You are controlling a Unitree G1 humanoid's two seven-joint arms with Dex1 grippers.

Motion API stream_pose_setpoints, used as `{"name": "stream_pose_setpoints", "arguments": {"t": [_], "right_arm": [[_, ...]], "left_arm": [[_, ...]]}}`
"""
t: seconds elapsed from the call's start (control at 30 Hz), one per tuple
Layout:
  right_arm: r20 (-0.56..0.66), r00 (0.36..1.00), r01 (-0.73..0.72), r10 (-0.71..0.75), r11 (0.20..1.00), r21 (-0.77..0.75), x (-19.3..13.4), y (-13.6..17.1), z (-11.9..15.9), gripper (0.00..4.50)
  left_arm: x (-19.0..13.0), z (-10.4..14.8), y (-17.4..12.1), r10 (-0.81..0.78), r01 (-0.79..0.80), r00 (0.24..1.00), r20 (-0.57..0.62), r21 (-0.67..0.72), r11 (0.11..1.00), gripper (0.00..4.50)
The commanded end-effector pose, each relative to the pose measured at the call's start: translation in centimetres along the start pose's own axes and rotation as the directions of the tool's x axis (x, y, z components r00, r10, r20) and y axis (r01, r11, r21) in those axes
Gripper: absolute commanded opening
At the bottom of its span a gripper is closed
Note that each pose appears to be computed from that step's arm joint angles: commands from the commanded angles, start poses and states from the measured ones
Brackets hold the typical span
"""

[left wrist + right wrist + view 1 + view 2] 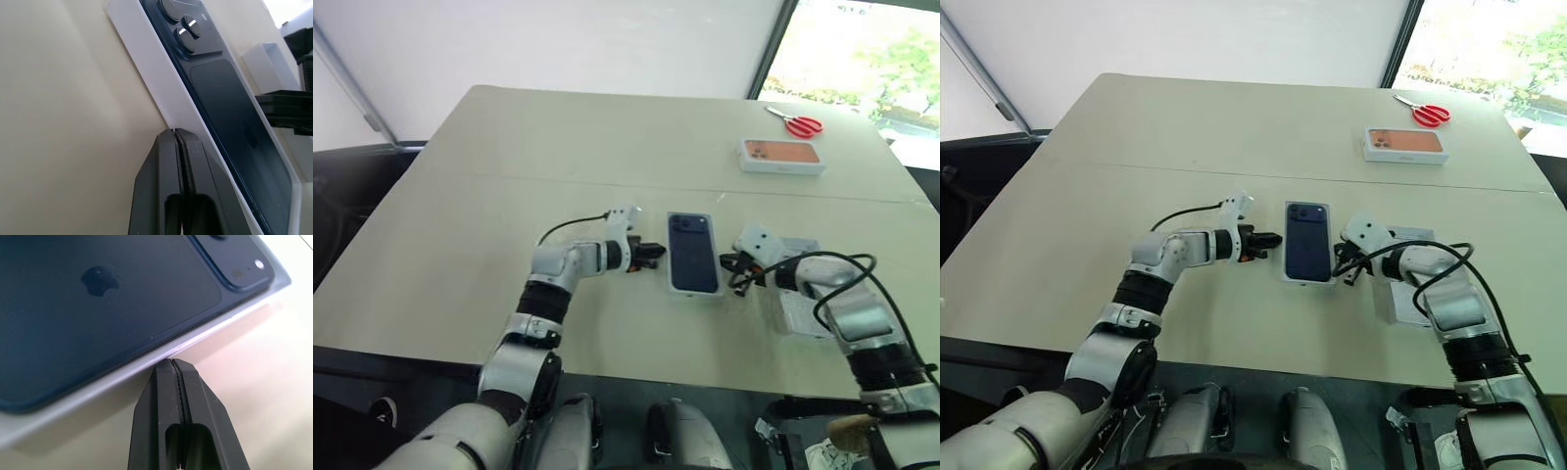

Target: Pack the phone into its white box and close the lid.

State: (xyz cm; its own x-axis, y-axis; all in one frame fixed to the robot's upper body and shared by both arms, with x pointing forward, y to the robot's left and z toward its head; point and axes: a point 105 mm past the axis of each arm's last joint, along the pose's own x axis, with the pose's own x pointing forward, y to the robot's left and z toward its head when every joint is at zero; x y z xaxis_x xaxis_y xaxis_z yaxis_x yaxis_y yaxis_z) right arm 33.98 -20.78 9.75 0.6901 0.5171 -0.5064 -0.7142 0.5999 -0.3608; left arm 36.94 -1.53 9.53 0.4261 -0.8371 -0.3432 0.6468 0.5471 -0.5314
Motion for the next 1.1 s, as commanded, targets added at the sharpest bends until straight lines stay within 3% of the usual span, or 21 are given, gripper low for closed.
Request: {"name": "stream_pose_setpoints", "arguments": {"t": [0.03, 0.3, 0.6, 1.1], "right_arm": [[0.041, 0.999, -0.011, 0.012, 1.0, -0.014, -0.6, 0.0, 1.0, 0.0], [0.003, 1.0, -0.017, 0.017, 1.0, 0.01, -2.6, 0.7, -0.4, 0.0], [-0.027, 0.998, 0.054, -0.055, 0.998, -0.03, -2.9, -0.7, -1.3, 0.0], [-0.031, 1.0, -0.002, 0.0, 0.999, -0.05, -2.6, -0.3, -0.9, 0.0]], "left_arm": [[2.0, 0.6, -4.2, -0.158, 0.16, 0.987, -0.023, 0.083, 0.984, 0.09], [3.5, 0.3, -5.2, -0.199, 0.205, 0.978, -0.067, 0.115, 0.972, 0.09], [3.4, 0.9, -6.9, -0.296, 0.299, 0.954, -0.04, 0.084, 0.951, 0.09], [2.2, 0.4, -3.8, -0.195, 0.198, 0.98, -0.037, 0.109, 0.974, 0.09]]}}
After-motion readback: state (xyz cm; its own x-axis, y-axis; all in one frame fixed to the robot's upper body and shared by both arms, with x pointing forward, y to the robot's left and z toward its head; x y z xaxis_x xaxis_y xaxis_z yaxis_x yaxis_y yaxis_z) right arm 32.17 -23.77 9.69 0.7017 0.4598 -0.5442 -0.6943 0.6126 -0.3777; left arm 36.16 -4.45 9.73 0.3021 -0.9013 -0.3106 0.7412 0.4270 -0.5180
